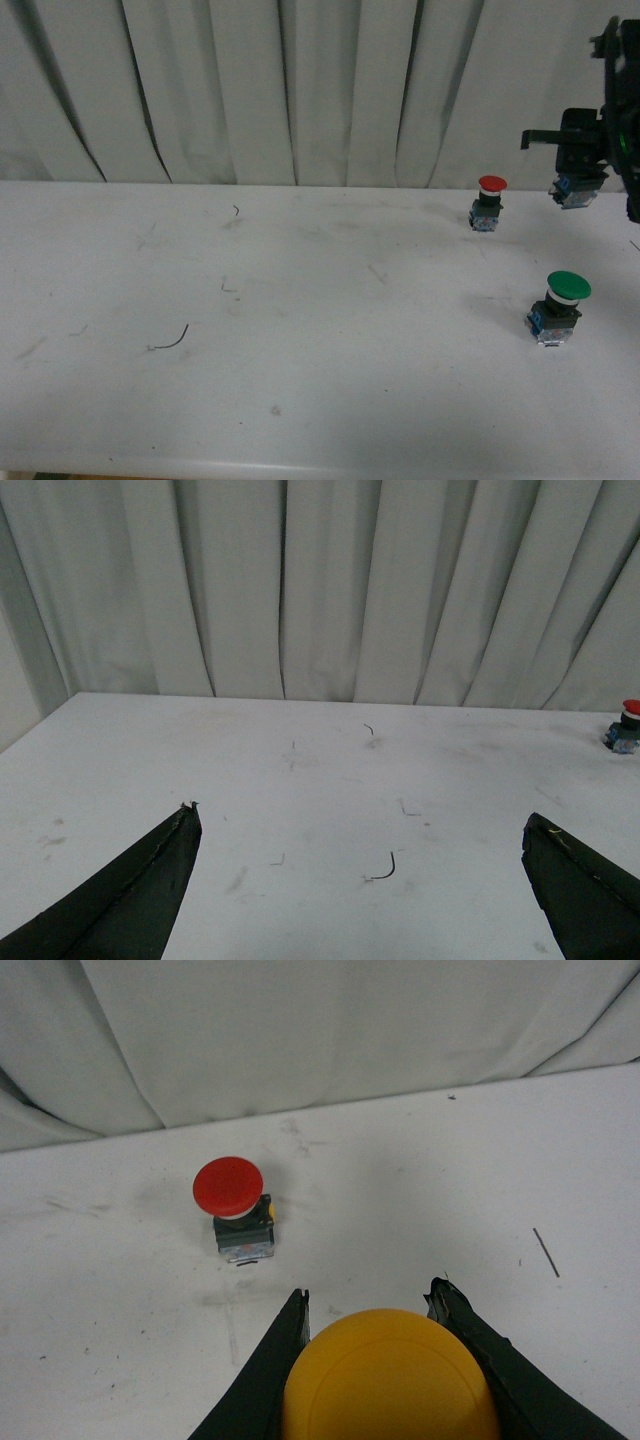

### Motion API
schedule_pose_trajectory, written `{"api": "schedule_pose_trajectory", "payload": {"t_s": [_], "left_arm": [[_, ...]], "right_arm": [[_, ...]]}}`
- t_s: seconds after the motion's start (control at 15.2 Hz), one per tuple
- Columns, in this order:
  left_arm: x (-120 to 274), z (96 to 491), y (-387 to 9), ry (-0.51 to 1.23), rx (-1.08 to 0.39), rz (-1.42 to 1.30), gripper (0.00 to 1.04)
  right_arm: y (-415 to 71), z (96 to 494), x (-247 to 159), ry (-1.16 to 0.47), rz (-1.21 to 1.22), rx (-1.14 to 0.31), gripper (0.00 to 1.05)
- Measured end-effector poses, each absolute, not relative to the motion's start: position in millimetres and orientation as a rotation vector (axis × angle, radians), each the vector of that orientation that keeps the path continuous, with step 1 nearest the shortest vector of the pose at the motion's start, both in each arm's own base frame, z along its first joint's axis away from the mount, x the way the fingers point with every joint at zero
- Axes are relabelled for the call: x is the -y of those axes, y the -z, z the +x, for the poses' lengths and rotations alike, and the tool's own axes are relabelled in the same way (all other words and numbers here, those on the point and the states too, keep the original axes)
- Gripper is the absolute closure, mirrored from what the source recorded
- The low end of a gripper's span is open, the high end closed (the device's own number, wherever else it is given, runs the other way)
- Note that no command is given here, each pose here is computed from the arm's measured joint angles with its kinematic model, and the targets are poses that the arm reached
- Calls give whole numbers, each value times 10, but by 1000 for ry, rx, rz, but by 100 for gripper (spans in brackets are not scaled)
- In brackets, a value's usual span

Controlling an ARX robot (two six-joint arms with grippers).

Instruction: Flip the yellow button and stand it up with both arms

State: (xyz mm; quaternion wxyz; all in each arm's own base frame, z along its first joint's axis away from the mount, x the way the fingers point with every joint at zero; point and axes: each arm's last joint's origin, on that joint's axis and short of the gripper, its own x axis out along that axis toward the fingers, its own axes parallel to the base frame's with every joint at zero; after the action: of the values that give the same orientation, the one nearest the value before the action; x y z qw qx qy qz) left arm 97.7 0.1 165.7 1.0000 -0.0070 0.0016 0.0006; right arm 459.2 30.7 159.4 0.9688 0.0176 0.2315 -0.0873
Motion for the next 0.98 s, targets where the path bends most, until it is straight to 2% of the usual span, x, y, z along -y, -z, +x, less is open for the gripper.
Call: {"api": "schedule_pose_trajectory", "payload": {"t_s": [0.26,0.53,0.98], "left_arm": [[-1,977,-1657,-1,-3,-14,7],[-1,977,-1658,-1,-3,-14,7],[-1,977,-1657,-1,-3,-14,7]], "right_arm": [[-1415,4739,-539,227,16,-534,71],[-1129,4843,-605,262,69,-616,71],[-959,5000,-598,269,122,-636,71]]}}
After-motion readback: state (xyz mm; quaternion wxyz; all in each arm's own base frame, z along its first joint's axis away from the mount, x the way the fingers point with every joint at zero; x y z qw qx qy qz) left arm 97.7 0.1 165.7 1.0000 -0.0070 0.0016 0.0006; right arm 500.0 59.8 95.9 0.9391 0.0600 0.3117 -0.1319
